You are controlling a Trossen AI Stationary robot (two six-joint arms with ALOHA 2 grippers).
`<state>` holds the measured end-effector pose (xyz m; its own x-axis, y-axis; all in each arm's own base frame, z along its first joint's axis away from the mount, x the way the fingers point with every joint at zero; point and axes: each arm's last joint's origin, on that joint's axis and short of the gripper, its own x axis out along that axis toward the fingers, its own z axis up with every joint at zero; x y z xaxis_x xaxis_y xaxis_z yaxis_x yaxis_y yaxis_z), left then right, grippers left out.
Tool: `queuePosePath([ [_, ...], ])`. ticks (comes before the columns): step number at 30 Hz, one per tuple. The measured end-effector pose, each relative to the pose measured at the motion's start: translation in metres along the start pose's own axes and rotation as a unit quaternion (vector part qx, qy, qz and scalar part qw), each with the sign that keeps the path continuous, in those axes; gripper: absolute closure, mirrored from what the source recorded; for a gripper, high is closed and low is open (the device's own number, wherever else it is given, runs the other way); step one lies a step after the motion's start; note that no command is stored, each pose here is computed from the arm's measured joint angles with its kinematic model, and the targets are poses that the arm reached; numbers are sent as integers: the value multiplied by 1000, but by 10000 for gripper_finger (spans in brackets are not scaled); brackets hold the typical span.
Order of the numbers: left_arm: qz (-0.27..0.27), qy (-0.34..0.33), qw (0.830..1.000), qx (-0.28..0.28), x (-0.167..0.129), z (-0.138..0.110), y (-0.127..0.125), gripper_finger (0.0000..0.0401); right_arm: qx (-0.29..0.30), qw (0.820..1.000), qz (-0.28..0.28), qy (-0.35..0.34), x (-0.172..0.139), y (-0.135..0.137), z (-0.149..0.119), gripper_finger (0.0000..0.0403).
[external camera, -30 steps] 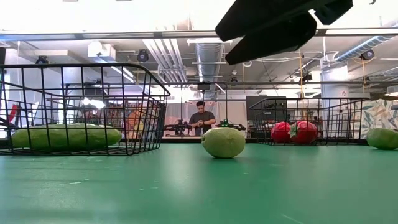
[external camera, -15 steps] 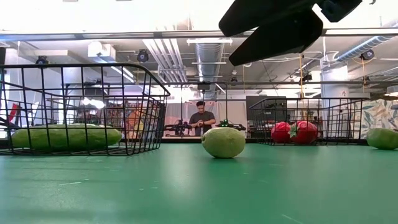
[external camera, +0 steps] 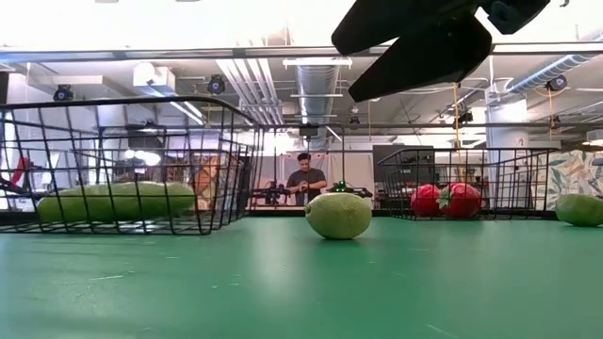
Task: Sort produce into baskets
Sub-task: Put the left lime into the gold metal wire basket
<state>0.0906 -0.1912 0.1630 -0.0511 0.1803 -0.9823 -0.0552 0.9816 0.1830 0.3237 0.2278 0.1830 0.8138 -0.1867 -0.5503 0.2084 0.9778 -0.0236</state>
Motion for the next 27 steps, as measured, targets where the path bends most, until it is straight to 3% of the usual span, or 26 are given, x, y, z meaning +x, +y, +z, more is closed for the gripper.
queuePosePath([
  [7, -29, 56, 998, -5, 0, -4, -3, 158, -2, 1000, -2, 4, 0, -1, -1, 21],
  [18, -29, 30, 999, -20, 0, -1, -7, 168, 1, 1000, -3, 5, 0, -1, -1, 21],
  [27, -29, 27, 999, -25, 19, 5, -25, 168, 0, 1000, -2, 8, 0, -1, -2, 21],
])
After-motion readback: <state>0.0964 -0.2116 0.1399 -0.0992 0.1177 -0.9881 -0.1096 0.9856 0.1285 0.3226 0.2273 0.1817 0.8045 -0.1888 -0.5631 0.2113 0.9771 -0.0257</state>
